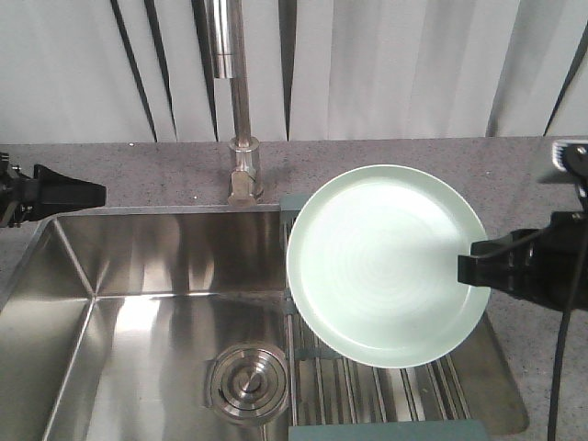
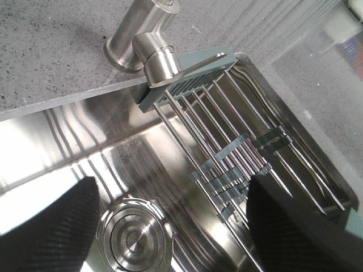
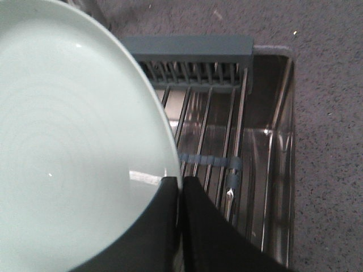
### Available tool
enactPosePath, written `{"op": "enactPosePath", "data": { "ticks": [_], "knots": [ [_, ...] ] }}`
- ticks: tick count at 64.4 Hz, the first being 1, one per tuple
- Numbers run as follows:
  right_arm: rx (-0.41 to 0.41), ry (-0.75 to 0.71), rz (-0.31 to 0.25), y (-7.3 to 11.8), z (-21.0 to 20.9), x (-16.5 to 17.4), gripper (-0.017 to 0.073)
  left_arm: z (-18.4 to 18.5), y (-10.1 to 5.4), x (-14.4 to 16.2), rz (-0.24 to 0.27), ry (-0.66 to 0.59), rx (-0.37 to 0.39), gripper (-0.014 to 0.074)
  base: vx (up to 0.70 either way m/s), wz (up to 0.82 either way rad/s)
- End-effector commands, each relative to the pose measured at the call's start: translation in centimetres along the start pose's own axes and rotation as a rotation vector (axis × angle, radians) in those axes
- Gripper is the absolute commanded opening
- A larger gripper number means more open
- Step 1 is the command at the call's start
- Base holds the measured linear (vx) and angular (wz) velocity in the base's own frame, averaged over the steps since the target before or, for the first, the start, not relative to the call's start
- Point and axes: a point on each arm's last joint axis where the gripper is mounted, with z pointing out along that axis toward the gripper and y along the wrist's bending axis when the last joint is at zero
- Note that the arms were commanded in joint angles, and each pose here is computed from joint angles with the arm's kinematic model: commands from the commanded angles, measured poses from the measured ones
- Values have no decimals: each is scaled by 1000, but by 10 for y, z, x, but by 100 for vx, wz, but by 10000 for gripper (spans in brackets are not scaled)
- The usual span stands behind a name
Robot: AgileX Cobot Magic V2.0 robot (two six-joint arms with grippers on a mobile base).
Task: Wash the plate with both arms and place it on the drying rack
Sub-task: 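Raise the plate with the right gripper and swing it over the sink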
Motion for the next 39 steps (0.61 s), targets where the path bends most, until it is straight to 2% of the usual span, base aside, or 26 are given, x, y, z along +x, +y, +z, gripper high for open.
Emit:
{"op": "enactPosePath", "data": {
  "ticks": [1, 14, 23, 30, 39],
  "knots": [
    [-22, 23, -77, 10, -11, -37, -8, -10, -24, -15, 49, -67, 68, 524, 0, 0],
    [-50, 106, -126, 22, -5, -89, -8, -10, -24, -15, 49, -67, 68, 524, 0, 0],
    [-76, 196, -126, 28, 10, -110, -8, -10, -24, -15, 49, -67, 68, 524, 0, 0],
    [-105, 321, -152, 31, 32, -115, -8, -10, -24, -15, 49, -67, 68, 524, 0, 0],
    [-134, 414, -180, 41, 62, -118, -8, -10, -24, -15, 48, -68, 69, 524, 0, 0]
  ]
}}
